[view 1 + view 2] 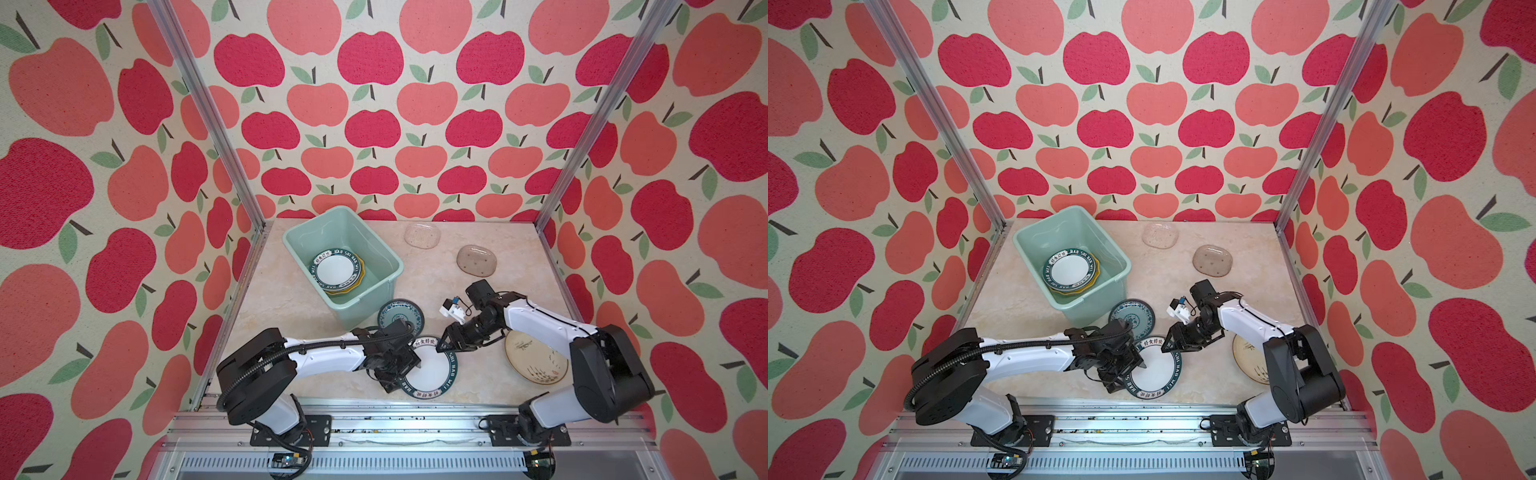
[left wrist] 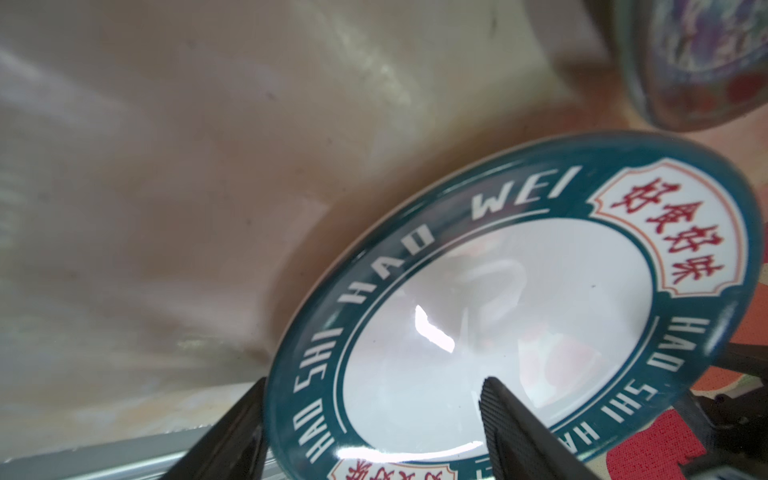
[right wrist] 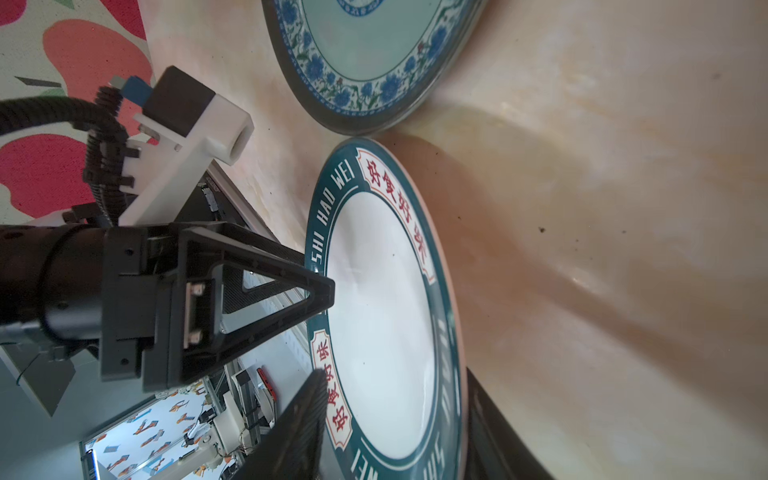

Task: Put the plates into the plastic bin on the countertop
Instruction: 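Tilt the second green-rimmed plate up with the left gripper while the right gripper grips it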

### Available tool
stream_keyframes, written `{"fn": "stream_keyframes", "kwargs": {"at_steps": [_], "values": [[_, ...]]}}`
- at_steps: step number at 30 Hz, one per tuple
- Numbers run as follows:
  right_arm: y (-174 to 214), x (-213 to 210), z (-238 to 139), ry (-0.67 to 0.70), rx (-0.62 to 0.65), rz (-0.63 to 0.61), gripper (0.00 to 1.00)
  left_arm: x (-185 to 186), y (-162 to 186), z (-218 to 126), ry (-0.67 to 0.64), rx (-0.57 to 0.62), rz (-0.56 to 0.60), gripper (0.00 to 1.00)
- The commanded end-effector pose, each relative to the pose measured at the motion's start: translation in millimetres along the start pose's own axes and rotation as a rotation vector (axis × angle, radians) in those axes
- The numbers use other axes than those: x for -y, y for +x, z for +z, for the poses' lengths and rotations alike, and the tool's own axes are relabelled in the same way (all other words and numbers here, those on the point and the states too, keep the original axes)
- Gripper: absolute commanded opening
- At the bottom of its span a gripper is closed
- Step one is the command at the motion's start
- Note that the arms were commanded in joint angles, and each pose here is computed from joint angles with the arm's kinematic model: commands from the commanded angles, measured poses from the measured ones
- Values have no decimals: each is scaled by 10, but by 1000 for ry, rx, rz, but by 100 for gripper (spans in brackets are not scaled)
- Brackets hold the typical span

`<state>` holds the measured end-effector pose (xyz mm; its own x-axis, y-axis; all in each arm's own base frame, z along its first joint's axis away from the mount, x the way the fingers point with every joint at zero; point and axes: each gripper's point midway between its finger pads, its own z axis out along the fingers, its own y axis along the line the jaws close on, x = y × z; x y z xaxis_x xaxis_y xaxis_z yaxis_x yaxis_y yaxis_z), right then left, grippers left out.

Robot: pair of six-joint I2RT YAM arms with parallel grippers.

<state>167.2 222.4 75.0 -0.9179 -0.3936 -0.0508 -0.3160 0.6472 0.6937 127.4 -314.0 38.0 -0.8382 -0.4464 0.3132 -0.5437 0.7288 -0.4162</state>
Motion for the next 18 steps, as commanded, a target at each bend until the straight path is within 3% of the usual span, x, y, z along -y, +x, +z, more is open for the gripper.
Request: {"fn": "stream_keyframes", "kwargs": {"at_steps": [1, 18], "values": [[108, -98, 8, -51, -37, 26, 45, 63, -55, -11, 17, 23, -58, 80], [133, -62, -17, -23, -16, 52, 17, 142, -53, -54, 34, 30, -26, 81]]}}
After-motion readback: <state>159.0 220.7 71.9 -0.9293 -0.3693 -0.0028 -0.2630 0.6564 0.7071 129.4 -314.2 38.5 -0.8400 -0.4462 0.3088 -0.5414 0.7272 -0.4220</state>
